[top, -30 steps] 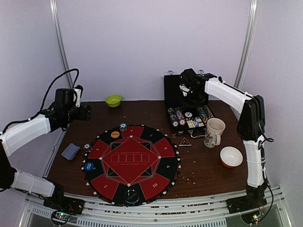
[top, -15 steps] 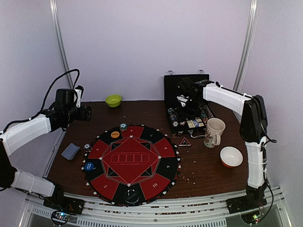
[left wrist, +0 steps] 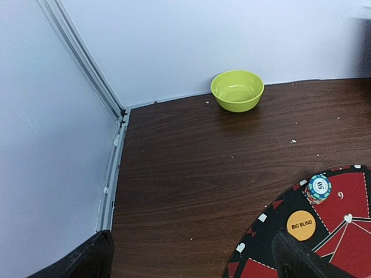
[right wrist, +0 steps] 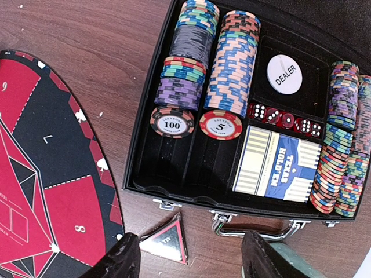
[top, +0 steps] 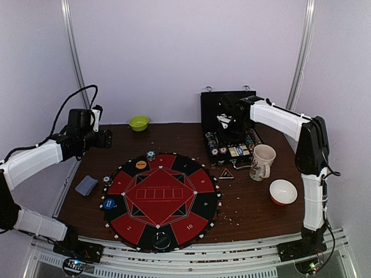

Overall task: Distribute texas hold em gaming equipment
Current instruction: Pick up the face-down deck piles from the corner of the board.

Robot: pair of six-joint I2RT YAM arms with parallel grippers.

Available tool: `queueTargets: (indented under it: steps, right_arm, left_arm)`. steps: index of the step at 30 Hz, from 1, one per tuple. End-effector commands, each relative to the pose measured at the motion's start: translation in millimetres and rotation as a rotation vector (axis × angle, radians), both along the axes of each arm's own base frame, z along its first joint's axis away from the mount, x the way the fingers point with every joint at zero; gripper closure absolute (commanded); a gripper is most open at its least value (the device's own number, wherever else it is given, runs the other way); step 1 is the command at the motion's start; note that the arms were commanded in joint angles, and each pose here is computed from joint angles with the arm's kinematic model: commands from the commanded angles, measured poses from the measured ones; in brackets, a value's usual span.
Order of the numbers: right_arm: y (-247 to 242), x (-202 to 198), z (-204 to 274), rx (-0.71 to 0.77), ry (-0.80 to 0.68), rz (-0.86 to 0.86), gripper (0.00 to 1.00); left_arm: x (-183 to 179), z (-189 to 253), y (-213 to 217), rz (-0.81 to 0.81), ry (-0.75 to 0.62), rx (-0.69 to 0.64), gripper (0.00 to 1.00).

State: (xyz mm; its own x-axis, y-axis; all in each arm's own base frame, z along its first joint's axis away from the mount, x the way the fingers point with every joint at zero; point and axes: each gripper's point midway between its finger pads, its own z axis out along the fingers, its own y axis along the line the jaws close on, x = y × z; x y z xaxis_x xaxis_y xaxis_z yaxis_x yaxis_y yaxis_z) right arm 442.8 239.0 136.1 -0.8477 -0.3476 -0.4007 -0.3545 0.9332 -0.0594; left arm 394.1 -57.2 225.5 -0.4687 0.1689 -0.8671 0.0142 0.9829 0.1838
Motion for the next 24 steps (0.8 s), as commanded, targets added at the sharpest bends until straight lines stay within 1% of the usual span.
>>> queueTargets:
  steps: [1,2,4,7,8,10,12,14,16,19,21,23,24]
  right_arm:
    - [-1.7,-6.6,28.0,0.022,-0.029,0.007,0.38]
    - [-1.0,-7.4,28.3,0.02,-0.027,0.009,0.39]
    - [2.5,-9.2,33.3,0.019,-0.034,0.021,0.39]
    - [7.4,-14.2,45.0,0.027,-0.056,0.044,0.38]
    - [8.7,-15.9,47.7,0.032,-0.064,0.055,0.38]
    - [11.4,-19.1,51.8,0.045,-0.077,0.08,0.38]
    - [13.3,-20.5,55.0,0.055,-0.094,0.11,0.38]
    - [16.0,-19.7,57.0,0.063,-0.12,0.144,0.37]
    - [21.6,-20.1,56.8,0.079,-0.14,0.192,0.37]
    - [29.2,-21.2,54.6,0.099,-0.163,0.267,0.36]
    - [32.8,-22.6,52.7,0.108,-0.157,0.294,0.36]
    - [37.8,-28.5,49.6,0.132,-0.132,0.325,0.36]
    - [39.4,-31.3,48.9,0.145,-0.128,0.335,0.36]
  left_arm:
    - [7.5,3.7,6.3,0.009,-0.035,-0.005,0.02]
    - [7.5,1.9,7.6,0.016,-0.028,-0.021,0.02]
    - [4.1,-11.0,13.3,0.06,0.041,-0.072,0.02]
    - [-11.5,-39.9,29.1,0.152,0.233,-0.122,0.02]
    - [-18.1,-46.5,33.0,0.16,0.286,-0.136,0.02]
    - [-27.4,-49.9,44.6,0.165,0.35,-0.165,0.02]
    - [-29.6,-41.7,55.8,0.149,0.383,-0.151,0.02]
    - [-30.5,-34.4,52.2,0.021,0.437,-0.028,0.02]
    - [-30.4,-21.3,58.1,-0.023,0.457,0.101,0.02]
    - [-27.7,0.8,60.5,-0.128,0.467,0.247,0.02]
    - [-36.8,-2.0,66.9,-0.191,0.531,0.364,0.02]
    - [-60.3,-26.1,70.9,-0.304,0.679,0.448,0.02]
    - [-71.6,-45.7,72.2,-0.369,0.748,0.461,0.02]
